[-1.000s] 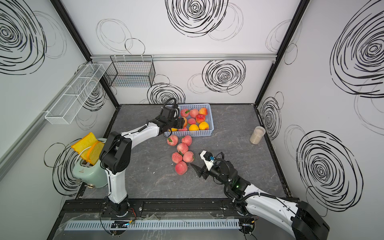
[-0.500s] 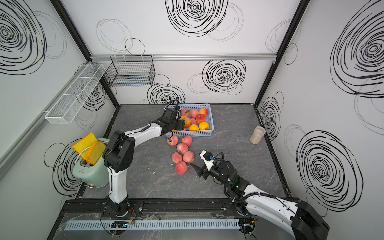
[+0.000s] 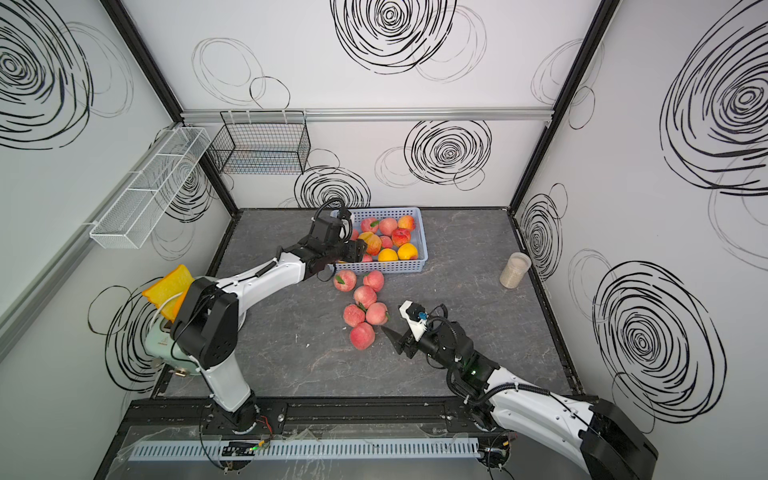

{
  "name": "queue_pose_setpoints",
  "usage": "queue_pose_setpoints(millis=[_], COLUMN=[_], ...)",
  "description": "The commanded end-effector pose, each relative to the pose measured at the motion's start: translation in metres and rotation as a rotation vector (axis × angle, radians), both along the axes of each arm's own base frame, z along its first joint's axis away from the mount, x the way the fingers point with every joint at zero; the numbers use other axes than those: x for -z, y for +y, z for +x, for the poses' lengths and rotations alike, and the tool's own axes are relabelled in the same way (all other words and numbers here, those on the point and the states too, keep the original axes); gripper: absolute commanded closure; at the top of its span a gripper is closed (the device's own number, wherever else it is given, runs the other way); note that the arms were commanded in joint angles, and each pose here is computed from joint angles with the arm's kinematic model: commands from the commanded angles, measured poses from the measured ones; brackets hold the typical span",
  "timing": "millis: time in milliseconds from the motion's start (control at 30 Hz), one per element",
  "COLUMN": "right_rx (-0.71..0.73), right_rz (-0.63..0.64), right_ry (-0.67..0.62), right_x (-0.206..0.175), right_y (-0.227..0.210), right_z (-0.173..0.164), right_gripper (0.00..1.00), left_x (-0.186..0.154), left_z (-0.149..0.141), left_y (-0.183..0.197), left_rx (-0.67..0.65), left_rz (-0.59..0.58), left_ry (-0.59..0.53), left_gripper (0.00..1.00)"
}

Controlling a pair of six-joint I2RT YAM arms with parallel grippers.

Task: Put the peaches into the basket
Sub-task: Place the peach in the basket, then pick up the peach from the center of the board.

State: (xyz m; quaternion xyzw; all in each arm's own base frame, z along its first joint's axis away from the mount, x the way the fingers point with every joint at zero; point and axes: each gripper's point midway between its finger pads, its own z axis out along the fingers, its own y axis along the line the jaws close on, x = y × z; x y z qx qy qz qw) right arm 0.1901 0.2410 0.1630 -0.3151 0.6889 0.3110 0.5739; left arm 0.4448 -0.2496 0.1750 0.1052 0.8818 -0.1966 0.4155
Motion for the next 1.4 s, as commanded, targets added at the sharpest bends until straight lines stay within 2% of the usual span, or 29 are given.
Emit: queue_pose_setpoints(millis=[0, 200, 333, 433, 533, 633, 733, 833, 1100, 1367], right_rx=[0.034, 0.065, 0.075, 0.109, 0.173, 0.206, 0.201, 0.197, 0.199, 0.155], right_rz=[-0.003, 0.006, 0.005, -0.02, -0.048, -0.003, 0.102, 0.162, 0.127, 0.129], right_ry=[0.009, 0.077, 0.162, 0.275, 0.448, 0.622, 0.796, 0.905, 0.988, 1.034], right_x=[-0.004, 0.001, 0.003, 0.014, 0.029, 0.044, 0.055, 0.062, 0.071, 0.082], right_y=[0.0, 0.0, 0.002, 0.001, -0.002, -0.004, -0.007, -0.011, -0.004, 0.015], right_z=[0.006, 0.011, 0.012, 0.016, 0.021, 0.023, 0.024, 0.029, 0.046, 0.055], right_gripper=[0.25, 0.24, 0.21, 0.17, 0.15, 0.14, 0.14, 0.16, 0.04, 0.03], left_x=[-0.024, -0.028, -0.027, -0.027, -0.038, -0.059, -0.071, -0.073, -0.063, -0.063], left_z=[-0.024, -0.08, -0.129, -0.158, -0.175, -0.19, -0.201, -0.21, -0.207, -0.208], left_y=[-0.009, -0.001, -0.002, 0.007, 0.007, 0.003, 0.006, 0.007, 0.01, 0.008], left_rx=[0.061, 0.164, 0.327, 0.415, 0.462, 0.537, 0.577, 0.615, 0.591, 0.596], left_rz=[-0.102, -0.098, -0.032, 0.014, -0.034, -0.066, -0.064, -0.066, -0.031, -0.039], left_ry=[-0.019, 0.035, 0.072, 0.061, 0.017, -0.021, -0.056, -0.062, -0.03, -0.03], left_gripper=[0.29, 0.29, 0.27, 0.24, 0.23, 0.22, 0.22, 0.22, 0.21, 0.21])
